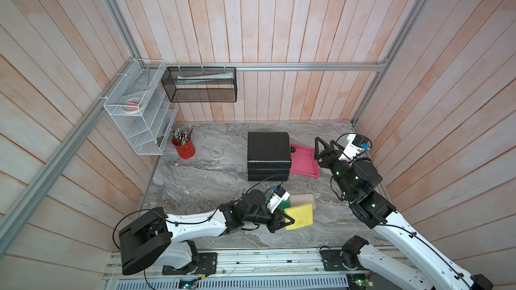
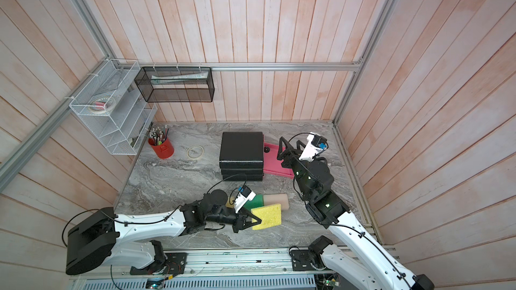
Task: Take the sponge out of the drawer
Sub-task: Place the sponge at the center of the board.
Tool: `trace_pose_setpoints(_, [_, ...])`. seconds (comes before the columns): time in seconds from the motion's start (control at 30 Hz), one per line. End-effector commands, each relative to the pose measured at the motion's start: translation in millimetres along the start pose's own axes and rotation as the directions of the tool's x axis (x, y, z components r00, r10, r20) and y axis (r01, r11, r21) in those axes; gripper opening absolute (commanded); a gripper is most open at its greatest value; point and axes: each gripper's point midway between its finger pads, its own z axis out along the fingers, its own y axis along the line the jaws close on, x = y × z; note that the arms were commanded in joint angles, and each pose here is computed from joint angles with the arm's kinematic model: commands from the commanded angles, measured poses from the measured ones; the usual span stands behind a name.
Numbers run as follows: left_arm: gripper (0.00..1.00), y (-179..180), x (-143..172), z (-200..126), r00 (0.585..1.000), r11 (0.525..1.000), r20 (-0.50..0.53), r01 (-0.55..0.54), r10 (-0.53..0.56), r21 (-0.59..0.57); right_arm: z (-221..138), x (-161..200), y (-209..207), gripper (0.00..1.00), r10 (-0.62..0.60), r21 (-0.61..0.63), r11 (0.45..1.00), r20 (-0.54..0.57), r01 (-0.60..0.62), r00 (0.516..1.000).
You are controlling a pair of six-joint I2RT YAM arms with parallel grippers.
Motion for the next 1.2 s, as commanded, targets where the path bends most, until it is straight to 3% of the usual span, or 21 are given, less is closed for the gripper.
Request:
trace_pose_setpoints(0.0, [0.00,7,18,11,0.999,0.999,-0.003,0.052,-0.052,-0.013,0,18,-6,0.78,0.011,0.002,1.000,-0.058,-0.011,0.998])
trace_pose_setpoints(0.27, [0.00,24,36,43,0.995,0.994,-0.022,0.100,-0.101,-0.032,-6,28,-6,0.78,0.058,-0.031,0.998,-0.090,-0.061,0.994])
trace_pose_setpoints(0.47, [0.00,43,39,60,0.993,0.985,-0.053,0.097,-0.105,-0.141,-13,25,-11,0.78,0.064,-0.019,0.998,-0.068,-0.065,0.996])
trace_pose_setpoints(0.93, [0.00,82,57,74,0.982,0.947,-0.130,0.092,-0.137,-0.308,-15,27,-21,0.78,0.066,0.007,0.998,-0.050,-0.066,0.997])
trace_pose_setpoints(1.17, [0.00,89,61,81,0.976,0.940,-0.167,0.075,-0.137,-0.334,-12,30,-25,0.78,0.065,0.018,0.998,-0.049,-0.064,0.997])
